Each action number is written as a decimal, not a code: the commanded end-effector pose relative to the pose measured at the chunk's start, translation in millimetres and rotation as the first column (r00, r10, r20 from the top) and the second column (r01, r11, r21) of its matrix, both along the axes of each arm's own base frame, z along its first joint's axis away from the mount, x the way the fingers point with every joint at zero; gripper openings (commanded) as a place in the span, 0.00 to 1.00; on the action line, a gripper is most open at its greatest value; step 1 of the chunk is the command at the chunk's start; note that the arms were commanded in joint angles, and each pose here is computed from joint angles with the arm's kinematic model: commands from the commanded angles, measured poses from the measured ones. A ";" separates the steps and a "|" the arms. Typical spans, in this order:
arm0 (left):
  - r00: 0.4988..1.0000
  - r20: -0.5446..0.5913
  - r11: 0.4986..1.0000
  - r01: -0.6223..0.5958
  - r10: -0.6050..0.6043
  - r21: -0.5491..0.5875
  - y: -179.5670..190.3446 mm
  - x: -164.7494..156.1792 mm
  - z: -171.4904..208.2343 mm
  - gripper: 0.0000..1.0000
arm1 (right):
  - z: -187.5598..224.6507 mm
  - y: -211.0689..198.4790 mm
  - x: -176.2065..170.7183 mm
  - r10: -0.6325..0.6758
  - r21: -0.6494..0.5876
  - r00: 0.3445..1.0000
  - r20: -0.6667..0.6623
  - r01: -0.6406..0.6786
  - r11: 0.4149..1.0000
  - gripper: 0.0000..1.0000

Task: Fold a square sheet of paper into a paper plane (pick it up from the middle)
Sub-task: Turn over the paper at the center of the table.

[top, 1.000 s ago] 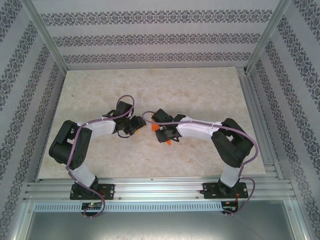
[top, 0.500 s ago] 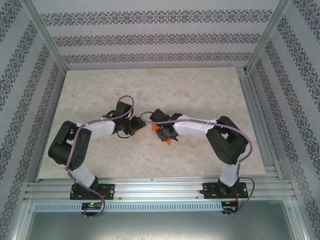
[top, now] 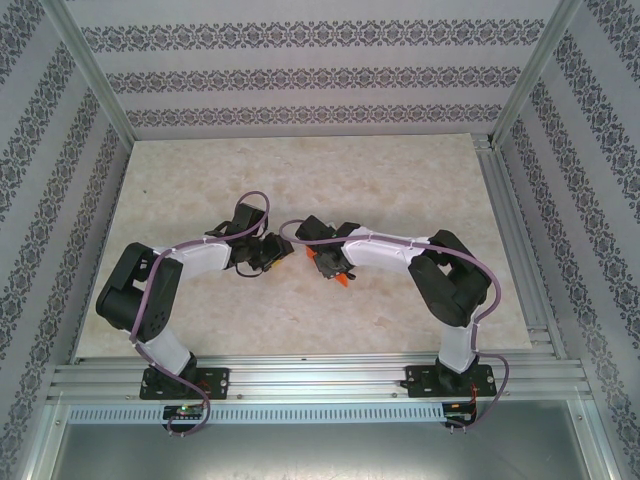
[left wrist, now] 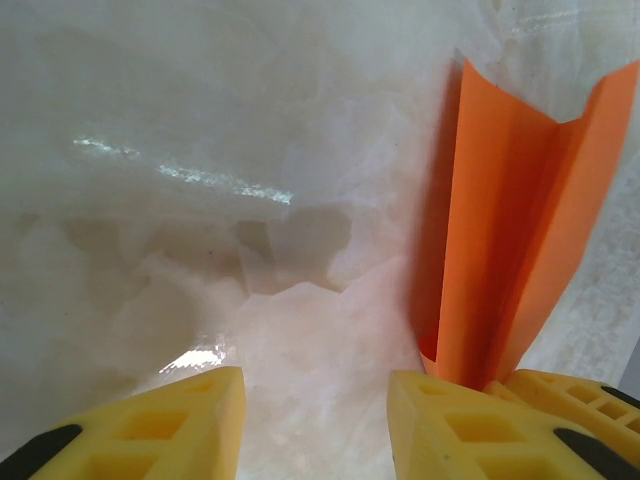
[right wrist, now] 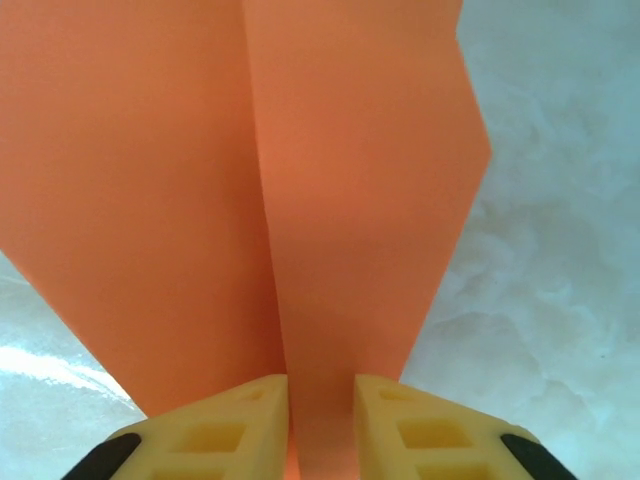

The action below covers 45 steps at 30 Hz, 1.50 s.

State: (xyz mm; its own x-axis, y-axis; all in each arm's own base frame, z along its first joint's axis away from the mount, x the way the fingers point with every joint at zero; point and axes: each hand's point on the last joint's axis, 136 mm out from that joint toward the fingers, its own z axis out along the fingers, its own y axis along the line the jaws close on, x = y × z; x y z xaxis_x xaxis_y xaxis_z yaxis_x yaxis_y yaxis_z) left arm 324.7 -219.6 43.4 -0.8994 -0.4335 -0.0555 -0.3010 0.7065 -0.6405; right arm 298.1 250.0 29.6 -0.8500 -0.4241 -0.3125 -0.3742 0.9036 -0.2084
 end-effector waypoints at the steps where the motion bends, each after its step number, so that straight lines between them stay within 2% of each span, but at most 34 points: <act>1: 0.999 0.031 1.000 0.019 -0.019 -0.020 -6.8 0.0 13.7 0.43 | 4.9 -4.4 5.5 -0.028 -0.052 0.998 0.054 0.031 0.998 0.20; 6: 0.999 0.040 1.000 0.028 -0.028 -0.014 -8.1 0.8 17.1 0.43 | 5.8 -5.7 6.7 -0.030 -0.056 0.998 0.062 0.033 0.998 0.16; 10: 0.999 0.040 0.999 0.035 -0.035 -0.012 -9.6 0.0 18.8 0.43 | 6.8 -7.7 7.1 -0.034 -0.057 0.997 0.066 0.038 0.998 0.06; 15: 0.998 0.043 0.999 0.040 -0.039 -0.014 -11.6 0.3 20.1 0.43 | 15.7 -7.2 9.1 -0.048 -0.014 0.996 0.080 0.049 0.999 0.01; 18: 0.998 0.051 0.999 0.041 -0.040 -0.016 -12.4 1.3 25.0 0.43 | 24.7 -7.6 9.1 -0.067 0.041 0.994 0.082 0.064 0.997 0.00; 21: 0.997 0.072 0.999 0.037 -0.037 0.001 -9.2 3.0 33.6 0.43 | 38.9 -6.4 7.4 -0.097 0.164 0.992 0.075 0.084 0.983 0.00; 24: 0.995 0.101 0.999 0.022 -0.024 0.025 -4.0 5.2 43.8 0.43 | 51.8 -0.9 2.5 -0.134 0.361 0.991 0.026 0.116 0.925 0.00; 28: 0.990 0.139 1.000 0.017 -0.019 0.015 -3.7 7.3 59.2 0.44 | 62.7 6.5 -2.1 -0.174 0.622 0.983 -0.062 0.174 0.764 0.01; 32: 0.987 0.159 0.999 0.028 -0.025 -0.018 -8.1 7.2 69.5 0.46 | 64.0 4.8 -6.9 -0.212 0.760 0.968 -0.137 0.240 0.604 0.02; 35: 0.985 0.171 0.998 0.043 -0.036 -0.040 -12.5 6.6 75.1 0.48 | 60.0 4.4 -11.8 -0.222 0.816 0.954 -0.199 0.287 0.502 0.02; 38: 0.981 0.188 0.996 0.064 -0.050 -0.067 -19.8 5.1 81.2 0.50 | 49.4 -2.0 -18.5 -0.233 0.827 0.942 -0.242 0.326 0.457 0.03; 45: 0.957 0.240 0.976 0.192 -0.162 -0.107 -56.6 0.7 97.8 0.52 | 18.5 -32.7 -31.1 -0.290 0.785 0.913 -0.287 0.398 0.474 0.11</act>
State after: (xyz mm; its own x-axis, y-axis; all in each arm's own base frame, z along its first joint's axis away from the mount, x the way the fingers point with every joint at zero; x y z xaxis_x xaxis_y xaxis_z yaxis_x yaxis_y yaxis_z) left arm 319.6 -249.1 112.5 -0.9212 -0.3555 -0.1579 -0.1395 0.6809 -0.7189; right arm 263.1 217.2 37.2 -0.9282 0.2805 -0.2446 0.0516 0.7479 0.6619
